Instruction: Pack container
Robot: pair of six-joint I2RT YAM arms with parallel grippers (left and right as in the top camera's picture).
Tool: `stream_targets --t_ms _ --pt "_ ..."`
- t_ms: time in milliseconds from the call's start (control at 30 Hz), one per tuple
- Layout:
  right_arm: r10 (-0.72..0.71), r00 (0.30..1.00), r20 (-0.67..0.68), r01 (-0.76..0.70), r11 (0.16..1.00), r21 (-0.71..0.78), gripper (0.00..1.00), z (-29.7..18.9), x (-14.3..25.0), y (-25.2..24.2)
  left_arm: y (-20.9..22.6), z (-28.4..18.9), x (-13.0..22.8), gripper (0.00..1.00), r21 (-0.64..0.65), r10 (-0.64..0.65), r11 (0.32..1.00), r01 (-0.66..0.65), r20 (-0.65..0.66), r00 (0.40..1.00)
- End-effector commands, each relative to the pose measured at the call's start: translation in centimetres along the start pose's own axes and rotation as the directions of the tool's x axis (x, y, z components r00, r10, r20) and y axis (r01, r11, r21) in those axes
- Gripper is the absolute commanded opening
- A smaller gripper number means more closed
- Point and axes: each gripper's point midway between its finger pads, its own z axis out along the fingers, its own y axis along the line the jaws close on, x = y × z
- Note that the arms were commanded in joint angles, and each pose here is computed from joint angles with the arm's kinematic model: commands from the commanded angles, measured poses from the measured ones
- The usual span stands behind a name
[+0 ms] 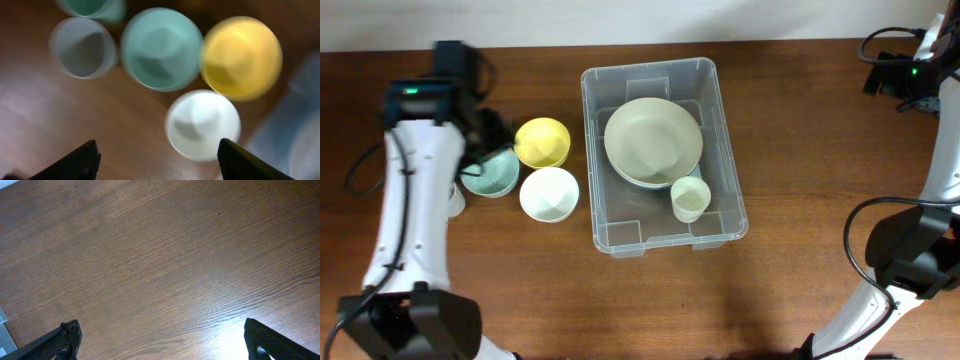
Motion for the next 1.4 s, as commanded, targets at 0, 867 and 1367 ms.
stream_targets --t_ms 0,867,1367 --pt "0.009 1.0 0.029 -0.008 1.0 -0.004 0.99 -1.1 -0.5 0.0 2.8 -1.1 -2.2 0.77 0.0 -0.141 0.99 0.141 0.057 0.988" --pt "0.009 1.0 0.029 -0.008 1.0 -0.004 0.99 -1.1 -0.5 0.0 7.3 13.3 -0.7 0.76 -0.13 -0.168 0.975 0.178 0.085 0.982" --pt "0.009 1.0 0.029 -0.008 1.0 -0.004 0.99 -1.1 -0.5 0.0 6.1 16.6 -1.5 0.62 -0.111 0.069 0.992 -0.059 0.093 0.993"
